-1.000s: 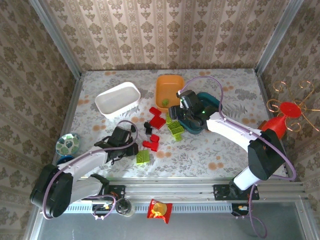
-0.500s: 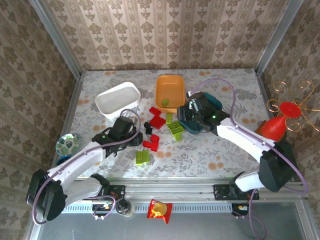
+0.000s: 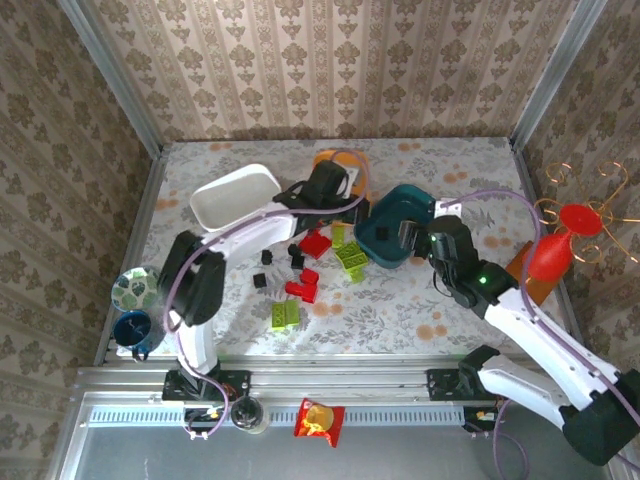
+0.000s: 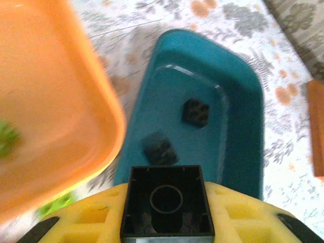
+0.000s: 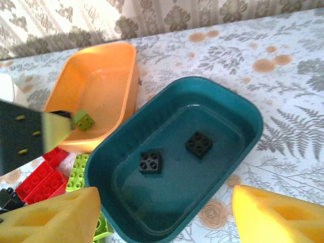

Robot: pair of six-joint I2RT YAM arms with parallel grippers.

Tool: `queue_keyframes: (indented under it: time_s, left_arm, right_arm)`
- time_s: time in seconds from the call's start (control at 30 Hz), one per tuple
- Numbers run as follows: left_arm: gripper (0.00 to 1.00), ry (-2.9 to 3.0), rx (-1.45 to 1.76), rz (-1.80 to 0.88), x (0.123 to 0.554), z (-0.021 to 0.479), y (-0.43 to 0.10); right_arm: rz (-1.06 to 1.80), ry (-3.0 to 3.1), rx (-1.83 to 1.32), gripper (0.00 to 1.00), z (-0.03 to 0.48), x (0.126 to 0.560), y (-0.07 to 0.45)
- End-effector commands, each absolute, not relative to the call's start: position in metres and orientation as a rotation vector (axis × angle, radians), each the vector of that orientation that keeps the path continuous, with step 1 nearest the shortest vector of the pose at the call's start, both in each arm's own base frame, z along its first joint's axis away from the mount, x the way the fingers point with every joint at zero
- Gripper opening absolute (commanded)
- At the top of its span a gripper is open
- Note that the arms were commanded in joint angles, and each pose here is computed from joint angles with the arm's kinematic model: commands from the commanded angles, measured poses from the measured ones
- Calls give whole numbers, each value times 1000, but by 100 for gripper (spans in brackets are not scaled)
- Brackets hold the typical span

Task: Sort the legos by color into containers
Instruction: Place the lego in the container.

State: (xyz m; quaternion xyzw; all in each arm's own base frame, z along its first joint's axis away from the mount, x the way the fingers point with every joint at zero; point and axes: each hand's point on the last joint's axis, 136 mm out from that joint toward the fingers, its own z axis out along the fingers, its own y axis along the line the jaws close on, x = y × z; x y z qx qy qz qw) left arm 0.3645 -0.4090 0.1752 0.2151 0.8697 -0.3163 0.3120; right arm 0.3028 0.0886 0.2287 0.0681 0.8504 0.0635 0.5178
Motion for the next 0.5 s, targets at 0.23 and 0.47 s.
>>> queue_keyframes:
  time_s: [0.23, 0.47]
  left_arm:
    - [34, 2373, 761, -997, 347, 131, -491]
    - [64, 2314, 664, -985, 364, 155, -466]
  right_arm:
    - [76, 2011, 232, 71, 233, 291, 65]
    - [117, 2025, 207, 78, 232, 296, 75]
